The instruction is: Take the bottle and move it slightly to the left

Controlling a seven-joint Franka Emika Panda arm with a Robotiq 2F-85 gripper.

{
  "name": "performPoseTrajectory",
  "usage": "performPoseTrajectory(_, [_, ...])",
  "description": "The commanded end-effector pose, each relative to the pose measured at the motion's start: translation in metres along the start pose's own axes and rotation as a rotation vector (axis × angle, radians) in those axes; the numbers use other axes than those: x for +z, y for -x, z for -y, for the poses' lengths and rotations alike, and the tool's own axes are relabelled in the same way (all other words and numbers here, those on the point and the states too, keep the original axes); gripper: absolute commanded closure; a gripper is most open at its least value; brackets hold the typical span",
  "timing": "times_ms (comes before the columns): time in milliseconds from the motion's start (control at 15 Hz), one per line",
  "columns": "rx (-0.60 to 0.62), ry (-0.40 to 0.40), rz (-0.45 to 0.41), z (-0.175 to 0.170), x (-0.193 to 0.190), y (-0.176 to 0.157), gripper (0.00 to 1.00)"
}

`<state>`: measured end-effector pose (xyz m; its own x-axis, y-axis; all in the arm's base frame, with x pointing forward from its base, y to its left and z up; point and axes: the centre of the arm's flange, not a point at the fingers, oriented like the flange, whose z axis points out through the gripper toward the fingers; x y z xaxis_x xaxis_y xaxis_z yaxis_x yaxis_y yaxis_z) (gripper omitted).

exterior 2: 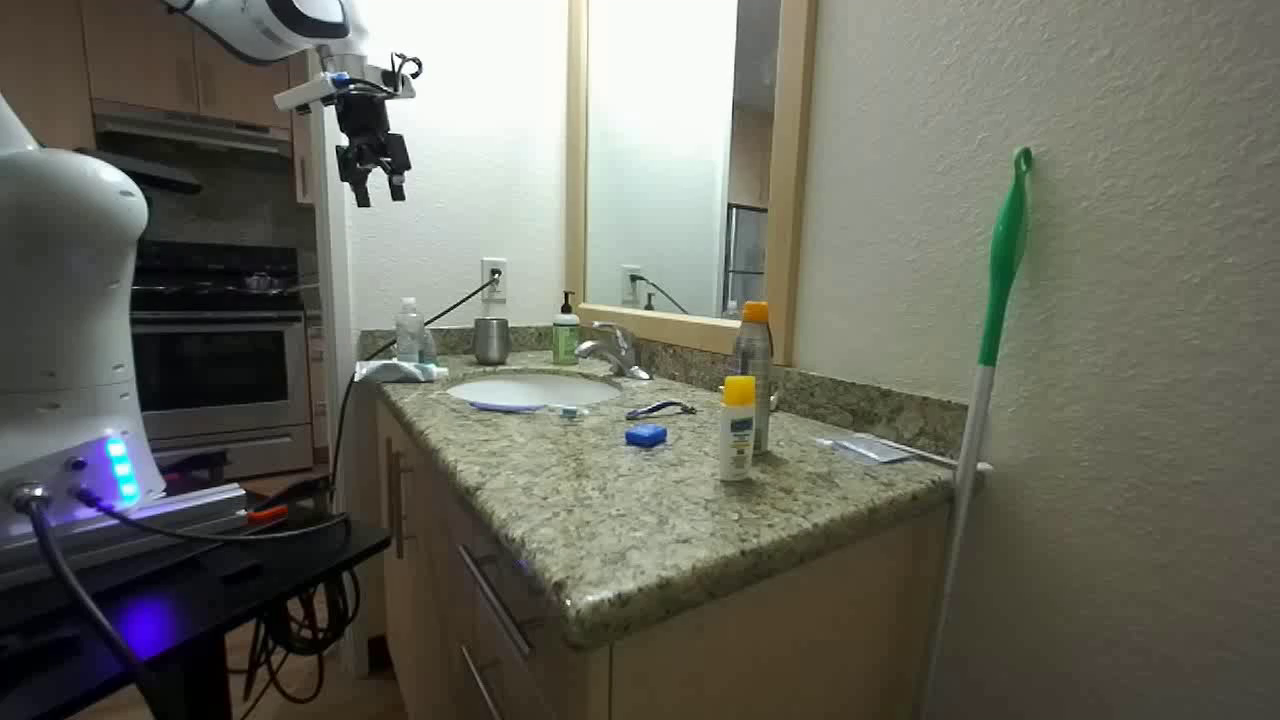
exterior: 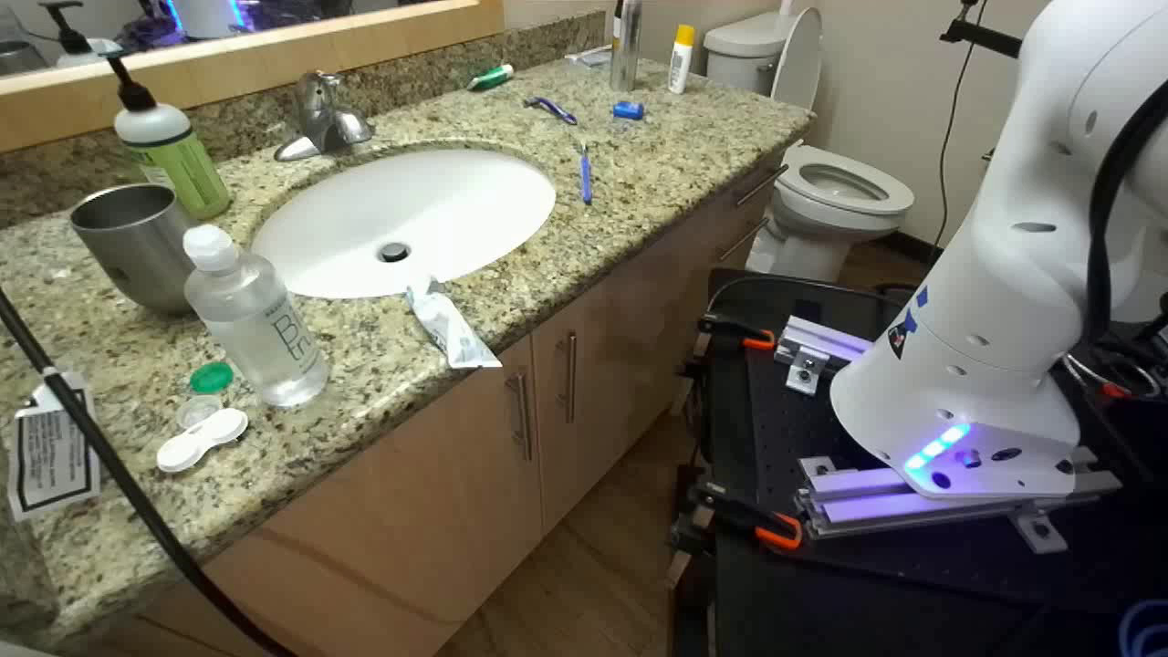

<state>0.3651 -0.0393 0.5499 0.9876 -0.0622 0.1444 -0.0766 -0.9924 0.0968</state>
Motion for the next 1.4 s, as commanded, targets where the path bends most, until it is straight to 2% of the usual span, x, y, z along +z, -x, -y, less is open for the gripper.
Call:
performPoseTrajectory(0, [0.000, 0.000, 0.000, 0.000, 0.000, 0.000, 0.00])
performPoseTrajectory(133, [0.000, 0.000, 0.000, 0.000, 0.000, 0.000, 0.00])
performPoseTrajectory(200, [0.059, 0.029, -0.050, -0.010, 0.002, -0.014, 0.00])
performPoseTrajectory(333, [0.195, -0.036, -0.101, -0.042, -0.008, -0.036, 0.00])
performPoseTrajectory(467, [0.304, -0.075, -0.121, -0.098, -0.017, -0.043, 0.00])
performPoseTrajectory(600, [0.423, -0.100, -0.134, -0.158, -0.019, -0.036, 0.00])
performPoseTrajectory(933, [0.754, -0.176, -0.150, -0.311, -0.013, 0.020, 0.00])
performPoseTrajectory(1067, [0.880, -0.230, -0.161, -0.363, -0.010, 0.050, 0.00])
performPoseTrajectory(1133, [0.926, -0.283, -0.164, -0.374, -0.013, 0.065, 0.00])
performPoseTrajectory(1200, [0.868, -0.226, -0.179, -0.342, -0.009, 0.063, 0.00])
performPoseTrajectory(1333, [0.923, -0.261, -0.188, -0.365, -0.010, 0.079, 0.00])
